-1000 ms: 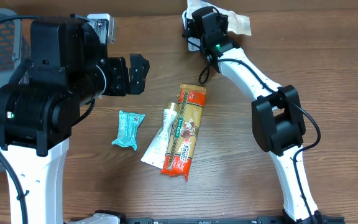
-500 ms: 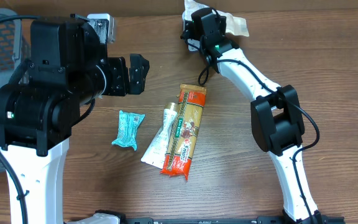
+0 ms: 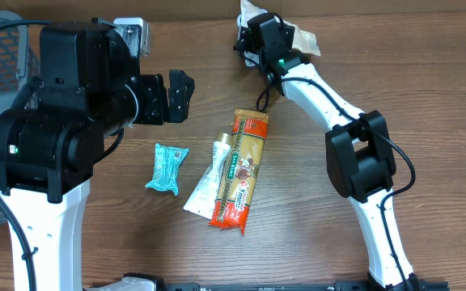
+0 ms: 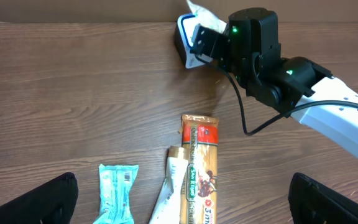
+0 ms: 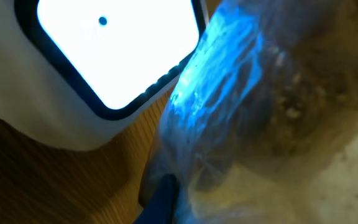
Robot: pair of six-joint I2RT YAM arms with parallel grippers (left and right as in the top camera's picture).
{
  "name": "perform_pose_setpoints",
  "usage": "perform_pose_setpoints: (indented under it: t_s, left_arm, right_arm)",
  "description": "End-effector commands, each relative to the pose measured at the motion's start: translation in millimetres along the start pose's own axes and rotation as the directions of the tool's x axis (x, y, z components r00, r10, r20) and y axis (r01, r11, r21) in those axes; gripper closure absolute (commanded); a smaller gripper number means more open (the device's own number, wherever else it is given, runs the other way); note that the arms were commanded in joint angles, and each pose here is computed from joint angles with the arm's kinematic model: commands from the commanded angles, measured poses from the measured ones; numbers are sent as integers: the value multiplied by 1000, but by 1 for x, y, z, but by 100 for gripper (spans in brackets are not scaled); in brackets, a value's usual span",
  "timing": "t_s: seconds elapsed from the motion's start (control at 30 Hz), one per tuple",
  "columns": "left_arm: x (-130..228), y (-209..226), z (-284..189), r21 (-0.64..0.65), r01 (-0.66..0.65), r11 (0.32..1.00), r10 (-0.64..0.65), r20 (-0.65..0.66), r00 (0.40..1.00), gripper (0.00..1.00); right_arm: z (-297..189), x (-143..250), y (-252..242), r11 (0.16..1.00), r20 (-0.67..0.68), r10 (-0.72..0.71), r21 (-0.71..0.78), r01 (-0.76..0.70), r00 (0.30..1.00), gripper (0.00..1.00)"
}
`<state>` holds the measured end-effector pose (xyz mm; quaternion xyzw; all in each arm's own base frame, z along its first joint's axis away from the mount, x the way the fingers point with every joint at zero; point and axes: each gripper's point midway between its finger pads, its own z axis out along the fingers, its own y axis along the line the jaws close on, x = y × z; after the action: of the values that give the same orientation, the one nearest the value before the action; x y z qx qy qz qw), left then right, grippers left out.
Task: Scan the item barcode
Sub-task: 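Hold the clear bag in front of the white scanner window, then move the bag right and release it on the table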
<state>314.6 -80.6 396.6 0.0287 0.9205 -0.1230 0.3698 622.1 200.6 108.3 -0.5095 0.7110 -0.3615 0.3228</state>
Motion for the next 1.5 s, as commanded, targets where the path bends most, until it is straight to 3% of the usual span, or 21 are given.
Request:
perform_pose_setpoints:
  t_s: [0.0,0.13,0.27,0.4,0.47,0.7,0.8,1.03,1.3,1.43,1.47]
  left_arm:
    - [-2,-2,1,8,-24,1000,24,3,1000,1]
    - [-2,-2,1,8,-23,1000,23,3,1000,1]
    - [-2,-2,1,8,-23,1000,23,3,1000,0]
    - [-2,-2,1,8,-23,1000,23,3,1000,0]
    - [-2,-2,1,8,-23,1000,23,3,1000,1]
    - [-2,-2,1,8,-24,1000,24,3,1000,0]
    - [-2,-2,1,8,-23,1000,23,2,1000,0]
    - [-2,-2,1,8,-23,1000,23,3,1000,1]
    - [-2,-2,1,8,-23,1000,23,3,1000,0]
    - [-2,-2,1,8,-23,1000,23,3,1000,1]
    - [-2,-2,1,8,-23,1000,23,3,1000,1]
  right_arm:
    - [-23,-7,-28,979,38,200,22,-201,979,96]
    - [-59,1,-72,946,65,320,38,-323,945,96]
    - [-112,-5,-94,863,142,503,-119,-490,852,96]
    - [-179,-7,-97,659,128,724,-419,-625,677,96]
    - [-214,-2,-94,511,63,805,-577,-637,590,96]
    - [-264,52,-88,116,-192,868,-819,-561,458,96]
    - [-250,94,-90,-36,-306,876,-812,-583,372,96]
    - [-196,197,-86,-264,-471,873,-676,-688,129,96]
    - [-118,305,-4,-517,-593,773,-384,-765,-224,96]
    - [-96,341,42,-604,-581,728,-291,-742,-364,96]
    - [-93,347,50,-606,-571,731,-288,-742,-375,92]
